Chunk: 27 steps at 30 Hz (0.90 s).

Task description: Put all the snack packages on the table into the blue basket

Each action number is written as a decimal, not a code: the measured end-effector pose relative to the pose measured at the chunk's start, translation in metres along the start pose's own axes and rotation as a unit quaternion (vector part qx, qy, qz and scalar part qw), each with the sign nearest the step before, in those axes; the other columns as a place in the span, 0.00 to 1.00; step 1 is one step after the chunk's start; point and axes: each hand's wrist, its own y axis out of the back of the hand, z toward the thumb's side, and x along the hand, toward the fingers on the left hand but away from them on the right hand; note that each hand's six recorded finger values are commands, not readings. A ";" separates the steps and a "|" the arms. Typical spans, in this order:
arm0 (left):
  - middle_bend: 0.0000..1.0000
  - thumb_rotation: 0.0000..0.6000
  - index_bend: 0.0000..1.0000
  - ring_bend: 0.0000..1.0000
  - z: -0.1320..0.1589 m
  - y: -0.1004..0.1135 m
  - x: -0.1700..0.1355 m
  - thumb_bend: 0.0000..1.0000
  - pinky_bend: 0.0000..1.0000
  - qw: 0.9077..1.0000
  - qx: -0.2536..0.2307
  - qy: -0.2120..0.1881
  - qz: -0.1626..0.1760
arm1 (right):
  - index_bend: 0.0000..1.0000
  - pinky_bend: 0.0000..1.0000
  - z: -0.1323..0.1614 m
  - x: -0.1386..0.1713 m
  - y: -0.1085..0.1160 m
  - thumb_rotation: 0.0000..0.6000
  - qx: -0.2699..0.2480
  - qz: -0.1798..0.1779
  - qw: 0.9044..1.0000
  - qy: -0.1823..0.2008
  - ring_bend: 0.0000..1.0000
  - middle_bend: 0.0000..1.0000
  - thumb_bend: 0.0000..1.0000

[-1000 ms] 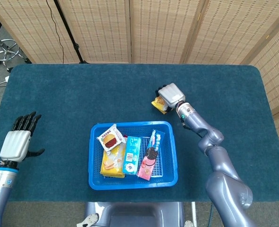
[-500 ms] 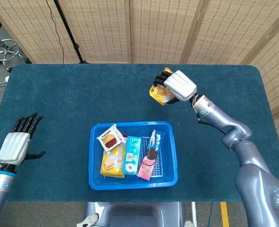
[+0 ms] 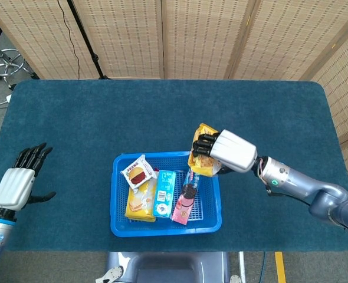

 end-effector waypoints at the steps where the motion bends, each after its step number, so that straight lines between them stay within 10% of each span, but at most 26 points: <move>1: 0.00 1.00 0.00 0.00 0.000 0.001 -0.001 0.00 0.00 1.000 -0.002 -0.002 0.001 | 0.57 0.69 0.008 0.009 0.001 1.00 0.009 0.009 1.000 0.007 0.51 0.60 0.18; 20: 0.00 1.00 0.00 0.00 -0.002 0.019 -0.026 0.00 0.00 0.999 -0.030 -0.035 0.014 | 0.55 0.68 0.078 0.012 -0.040 1.00 0.019 0.054 0.998 0.020 0.49 0.59 0.18; 25: 0.00 1.00 0.00 0.00 -0.007 0.023 -0.030 0.00 0.00 0.998 -0.039 -0.036 0.016 | 0.04 0.33 0.085 0.002 -0.053 1.00 0.002 0.087 0.996 0.008 0.06 0.08 0.06; 27: 0.00 1.00 0.00 0.00 -0.010 0.025 -0.032 0.00 0.00 0.998 -0.044 -0.035 0.019 | 0.00 0.19 0.087 0.001 -0.060 1.00 -0.020 0.110 0.994 -0.003 0.00 0.00 0.00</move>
